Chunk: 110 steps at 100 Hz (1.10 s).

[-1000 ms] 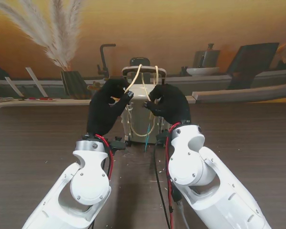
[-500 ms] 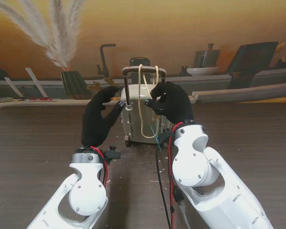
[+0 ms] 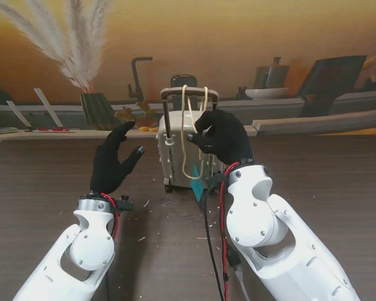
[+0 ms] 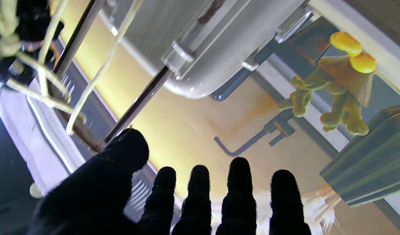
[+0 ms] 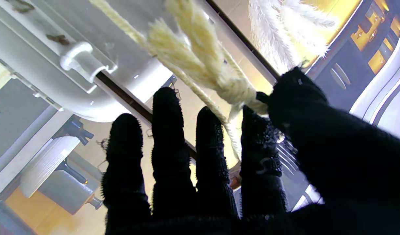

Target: Attach a luggage tag to a suitcase

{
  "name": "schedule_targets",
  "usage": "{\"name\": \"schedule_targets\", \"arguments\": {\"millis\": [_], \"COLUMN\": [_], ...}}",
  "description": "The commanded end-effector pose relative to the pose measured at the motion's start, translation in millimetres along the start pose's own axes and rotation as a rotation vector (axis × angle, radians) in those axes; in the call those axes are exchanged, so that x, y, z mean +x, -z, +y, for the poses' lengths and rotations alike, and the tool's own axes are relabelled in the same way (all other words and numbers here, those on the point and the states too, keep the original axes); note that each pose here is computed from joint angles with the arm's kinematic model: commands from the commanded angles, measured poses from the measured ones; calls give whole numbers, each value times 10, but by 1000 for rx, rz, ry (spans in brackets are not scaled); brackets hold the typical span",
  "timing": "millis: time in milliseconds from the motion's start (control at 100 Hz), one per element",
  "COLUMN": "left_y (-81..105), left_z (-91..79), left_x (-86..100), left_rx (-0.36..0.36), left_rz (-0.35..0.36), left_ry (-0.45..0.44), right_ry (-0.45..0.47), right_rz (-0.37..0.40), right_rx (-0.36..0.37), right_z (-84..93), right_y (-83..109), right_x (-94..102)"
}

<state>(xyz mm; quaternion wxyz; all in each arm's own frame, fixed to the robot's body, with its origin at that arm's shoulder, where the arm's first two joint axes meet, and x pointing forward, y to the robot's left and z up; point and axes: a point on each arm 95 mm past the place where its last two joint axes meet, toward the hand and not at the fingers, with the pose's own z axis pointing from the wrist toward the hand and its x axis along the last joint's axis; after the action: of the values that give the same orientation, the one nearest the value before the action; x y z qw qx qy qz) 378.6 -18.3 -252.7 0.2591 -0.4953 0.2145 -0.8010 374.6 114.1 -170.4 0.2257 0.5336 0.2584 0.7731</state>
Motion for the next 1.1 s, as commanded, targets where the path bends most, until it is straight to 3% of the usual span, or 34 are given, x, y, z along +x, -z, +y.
{"name": "schedule_targets", "arguments": {"millis": [0,150,360,760,1090], "left_y": [-116,-297,-500,-779,-970], "left_z": [-53,15,90,248,475], "left_x": [2,-54,-52,57,102], "left_rx": [-28,-63,-109,-151,-226], "left_rz": [9,13,44,91,104], "left_ry": [-34,-67,-45,20,53], "right_ry": [5,12,16,14,12], "right_rz": [7,8,7,7,6], "right_rx": [19,26,34,42,52], "right_z": [-15,-19,-26,-50,-61], "right_y": [8,13,25,40,68], "right_x": [9,2,-13,-19,-39]}}
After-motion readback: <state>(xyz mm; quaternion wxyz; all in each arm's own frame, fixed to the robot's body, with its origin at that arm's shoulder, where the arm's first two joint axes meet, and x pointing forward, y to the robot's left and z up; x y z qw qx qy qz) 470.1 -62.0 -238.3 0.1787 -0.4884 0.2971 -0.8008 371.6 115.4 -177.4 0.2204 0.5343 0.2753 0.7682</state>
